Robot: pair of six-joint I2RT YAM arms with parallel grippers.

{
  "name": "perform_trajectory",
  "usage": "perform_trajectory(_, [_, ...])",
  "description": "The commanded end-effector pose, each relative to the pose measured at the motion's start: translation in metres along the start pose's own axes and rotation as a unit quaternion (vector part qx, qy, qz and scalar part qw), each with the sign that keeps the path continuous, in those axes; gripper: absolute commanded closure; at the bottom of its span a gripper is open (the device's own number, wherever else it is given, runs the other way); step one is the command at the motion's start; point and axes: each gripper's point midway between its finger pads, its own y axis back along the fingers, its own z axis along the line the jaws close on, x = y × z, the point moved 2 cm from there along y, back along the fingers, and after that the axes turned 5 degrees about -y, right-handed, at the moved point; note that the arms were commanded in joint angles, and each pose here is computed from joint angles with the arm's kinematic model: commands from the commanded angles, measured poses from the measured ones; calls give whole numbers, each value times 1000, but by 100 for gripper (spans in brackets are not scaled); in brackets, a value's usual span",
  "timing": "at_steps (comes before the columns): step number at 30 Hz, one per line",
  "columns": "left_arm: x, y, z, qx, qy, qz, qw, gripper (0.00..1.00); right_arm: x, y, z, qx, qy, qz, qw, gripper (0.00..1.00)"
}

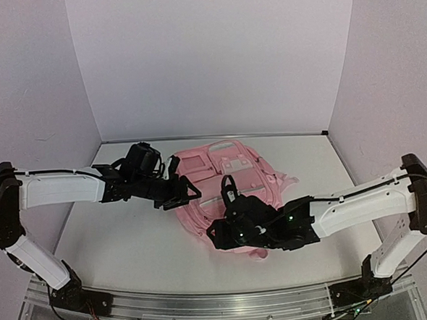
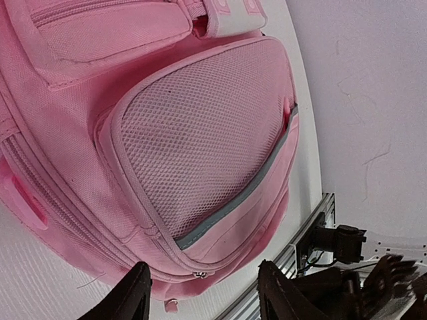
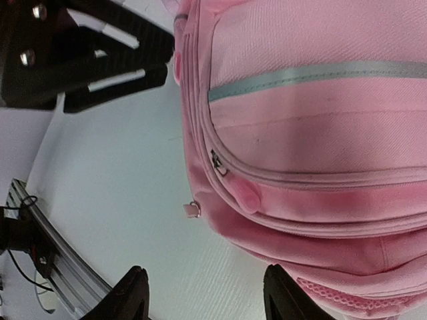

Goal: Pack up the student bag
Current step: Zip the student bag at the center of the board.

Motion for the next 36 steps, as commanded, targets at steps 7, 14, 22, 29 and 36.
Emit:
perform_trajectory(7, [-5, -13, 1, 12, 7, -3, 1000, 48, -7, -22, 3, 61, 33, -23, 997, 51])
perform_trajectory(14, [-6, -21, 5, 4, 13, 2, 1000, 56, -8, -35, -1, 96, 35, -32, 994, 57])
perform_trajectory(22, [-7, -26, 9, 0, 13, 4, 1000, 63, -12, -51, 1, 124, 28, -45, 991, 61])
perform_trajectory(29, [-8, -29, 14, -9, 11, 6, 1000, 74, -16, -60, -14, 154, 1, -51, 987, 62])
perform_trajectory(36, [-8, -31, 16, -11, 5, 9, 1000, 85, -21, -54, -16, 155, -1, -55, 986, 62])
